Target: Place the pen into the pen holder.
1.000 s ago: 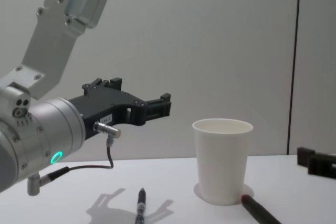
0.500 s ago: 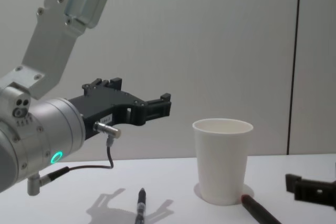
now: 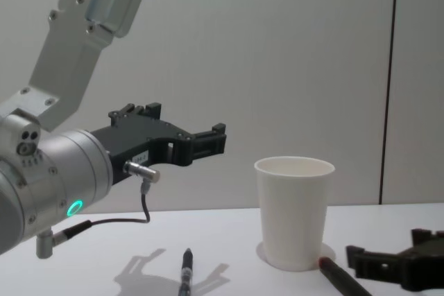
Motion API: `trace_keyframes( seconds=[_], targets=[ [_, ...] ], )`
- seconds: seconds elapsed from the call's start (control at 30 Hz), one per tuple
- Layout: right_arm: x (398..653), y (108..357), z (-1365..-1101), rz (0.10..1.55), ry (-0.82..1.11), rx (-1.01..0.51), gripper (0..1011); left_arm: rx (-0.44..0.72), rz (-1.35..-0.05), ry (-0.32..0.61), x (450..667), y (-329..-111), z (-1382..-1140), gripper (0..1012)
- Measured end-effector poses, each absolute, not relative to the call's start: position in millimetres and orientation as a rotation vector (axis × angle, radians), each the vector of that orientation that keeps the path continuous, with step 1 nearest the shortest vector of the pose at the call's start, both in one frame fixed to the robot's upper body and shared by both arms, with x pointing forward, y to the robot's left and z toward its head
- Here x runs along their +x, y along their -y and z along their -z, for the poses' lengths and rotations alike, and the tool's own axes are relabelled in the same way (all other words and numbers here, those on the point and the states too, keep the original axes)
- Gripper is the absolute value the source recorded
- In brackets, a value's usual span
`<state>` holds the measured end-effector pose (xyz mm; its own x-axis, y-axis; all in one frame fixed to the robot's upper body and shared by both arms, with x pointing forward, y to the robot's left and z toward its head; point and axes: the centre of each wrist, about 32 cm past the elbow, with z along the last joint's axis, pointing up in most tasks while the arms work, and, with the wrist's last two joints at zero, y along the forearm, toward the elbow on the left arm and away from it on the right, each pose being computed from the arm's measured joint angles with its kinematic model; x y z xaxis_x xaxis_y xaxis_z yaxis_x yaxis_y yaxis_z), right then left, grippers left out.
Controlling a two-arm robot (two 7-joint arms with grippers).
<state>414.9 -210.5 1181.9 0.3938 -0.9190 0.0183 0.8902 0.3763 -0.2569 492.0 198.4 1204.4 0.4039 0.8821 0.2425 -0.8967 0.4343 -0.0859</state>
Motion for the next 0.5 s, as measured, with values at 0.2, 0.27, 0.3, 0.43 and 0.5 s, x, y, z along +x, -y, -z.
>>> trace_keyframes(
  seconds=[0.2, 0.27, 0.3, 0.43, 0.5],
  targets=[
    [424.5, 201.6, -1179.7, 1.148, -0.143, -0.254, 1001, 0.061, -1.124, 0.268, 492.0, -198.4, -1204.4, 1001],
    [426.1, 199.5, -1179.3, 1.145, -0.146, -0.257, 1002, 0.061, -1.124, 0.268, 492.0, -198.4, -1204.4, 1001],
    [427.5, 197.6, -1178.8, 1.144, -0.149, -0.259, 1001, 0.061, -1.124, 0.268, 492.0, -198.4, -1204.4, 1001],
    [430.6, 192.2, -1177.3, 1.142, -0.162, -0.268, 1002, 0.061, -1.124, 0.268, 492.0, -198.4, -1204.4, 1001],
    [431.8, 189.4, -1176.6, 1.146, -0.169, -0.272, 1002, 0.061, -1.124, 0.268, 492.0, -198.4, -1204.4, 1001]
  ],
)
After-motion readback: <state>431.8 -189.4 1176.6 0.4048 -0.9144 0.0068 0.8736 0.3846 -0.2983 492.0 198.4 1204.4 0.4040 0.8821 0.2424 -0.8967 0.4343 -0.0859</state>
